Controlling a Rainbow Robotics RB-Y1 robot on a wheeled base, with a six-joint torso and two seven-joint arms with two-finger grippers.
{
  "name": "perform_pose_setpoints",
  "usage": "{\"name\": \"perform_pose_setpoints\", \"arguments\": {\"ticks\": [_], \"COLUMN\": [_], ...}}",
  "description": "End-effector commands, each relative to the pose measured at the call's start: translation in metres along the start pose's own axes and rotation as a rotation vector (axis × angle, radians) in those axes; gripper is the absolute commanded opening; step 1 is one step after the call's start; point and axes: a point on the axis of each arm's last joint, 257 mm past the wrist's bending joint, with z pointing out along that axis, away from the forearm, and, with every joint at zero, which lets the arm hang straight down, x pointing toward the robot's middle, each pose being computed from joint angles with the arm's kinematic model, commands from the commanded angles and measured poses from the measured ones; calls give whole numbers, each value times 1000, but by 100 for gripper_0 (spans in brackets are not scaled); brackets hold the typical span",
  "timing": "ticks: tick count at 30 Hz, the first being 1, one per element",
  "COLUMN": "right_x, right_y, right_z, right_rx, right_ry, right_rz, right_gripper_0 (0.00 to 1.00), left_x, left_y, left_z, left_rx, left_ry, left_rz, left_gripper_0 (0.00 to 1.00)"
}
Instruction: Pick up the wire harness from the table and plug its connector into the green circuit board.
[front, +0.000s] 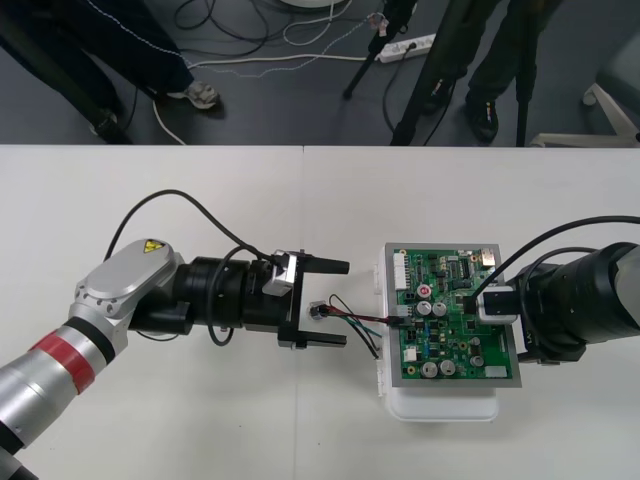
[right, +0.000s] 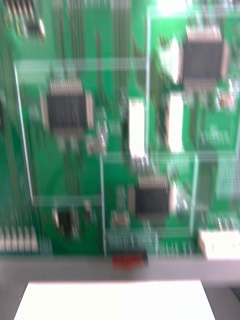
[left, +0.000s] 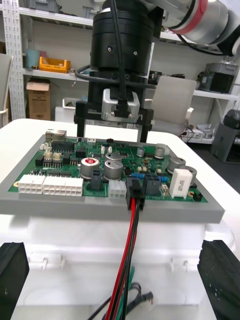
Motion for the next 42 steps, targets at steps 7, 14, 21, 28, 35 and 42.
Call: {"name": "perform_pose_setpoints", "arguments": {"ticks": [7, 14, 21, 28, 35, 42], "right_x": [55, 62, 47, 10, -13, -26], "right_y": [-6, -2, -1, -8, -17, -18], "right_z": [-46, -64, -86, -116, -138, -151], "right_rx": [8, 15, 12, 29, 56, 58], "right_ry": [27, -42, -160, -354, -472, -554], "right_rz": [27, 62, 85, 111, 120, 134], "right_gripper_0": [100, 100, 100, 100, 100, 100], "left_x": [-6, -3, -3, -10, -20, -32], "left_y": [5, 3, -4, -20, -34, -41], "left_z": [-63, -104, -144, -176, -205, -224], "left_rx": [-52, -79, -108, -116, -106, -97], "left_ry": [45, 128, 209, 275, 349, 409], "left_rz": [-30, 8, 27, 29, 33, 44], "left_gripper_0": [100, 100, 100, 100, 100, 100]}}
